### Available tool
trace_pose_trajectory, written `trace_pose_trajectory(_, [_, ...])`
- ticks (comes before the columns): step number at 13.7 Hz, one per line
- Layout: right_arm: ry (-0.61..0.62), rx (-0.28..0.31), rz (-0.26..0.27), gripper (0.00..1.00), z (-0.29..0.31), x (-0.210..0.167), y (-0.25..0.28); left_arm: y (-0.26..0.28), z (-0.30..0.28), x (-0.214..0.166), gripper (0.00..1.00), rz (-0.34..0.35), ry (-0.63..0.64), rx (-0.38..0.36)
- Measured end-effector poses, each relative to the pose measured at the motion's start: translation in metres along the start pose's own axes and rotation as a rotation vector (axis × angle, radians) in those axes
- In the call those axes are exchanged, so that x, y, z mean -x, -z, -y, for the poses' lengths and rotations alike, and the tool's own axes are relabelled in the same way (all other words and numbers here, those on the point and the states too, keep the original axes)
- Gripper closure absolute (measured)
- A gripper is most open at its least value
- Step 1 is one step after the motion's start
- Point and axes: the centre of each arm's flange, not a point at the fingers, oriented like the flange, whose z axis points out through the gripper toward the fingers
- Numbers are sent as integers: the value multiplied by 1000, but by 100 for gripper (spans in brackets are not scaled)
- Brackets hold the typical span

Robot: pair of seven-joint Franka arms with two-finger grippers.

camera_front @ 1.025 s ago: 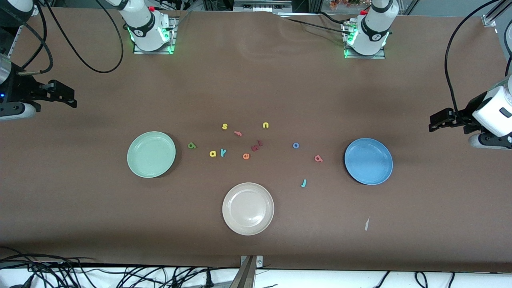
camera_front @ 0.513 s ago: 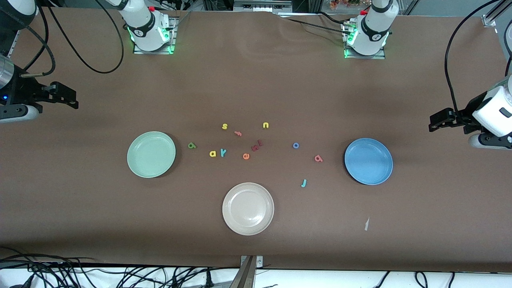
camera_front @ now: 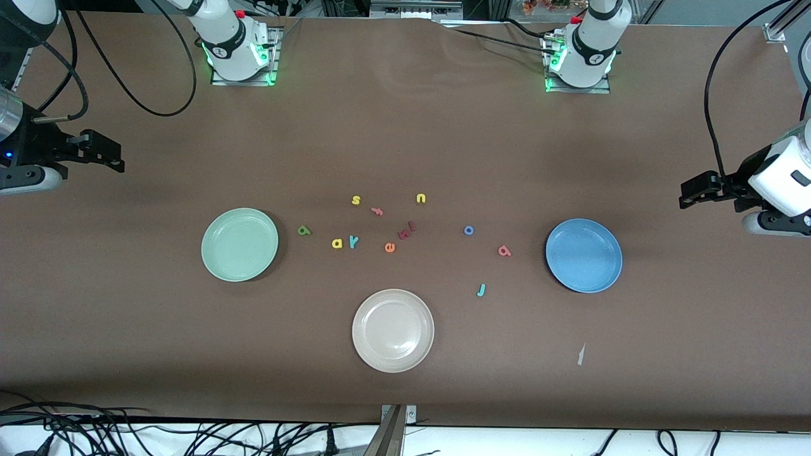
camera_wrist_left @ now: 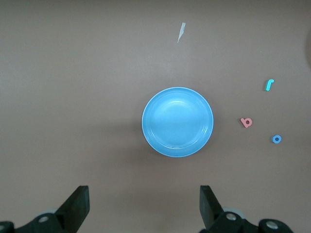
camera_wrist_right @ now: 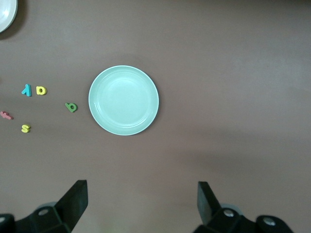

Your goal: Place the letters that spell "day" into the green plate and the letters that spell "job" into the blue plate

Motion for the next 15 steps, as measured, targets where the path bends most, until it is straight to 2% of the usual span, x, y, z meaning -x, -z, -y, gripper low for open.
trace_pose_trajectory(15, [18, -5, -3, 0, 13, -7, -6, 0, 0, 0, 0, 0, 0, 0])
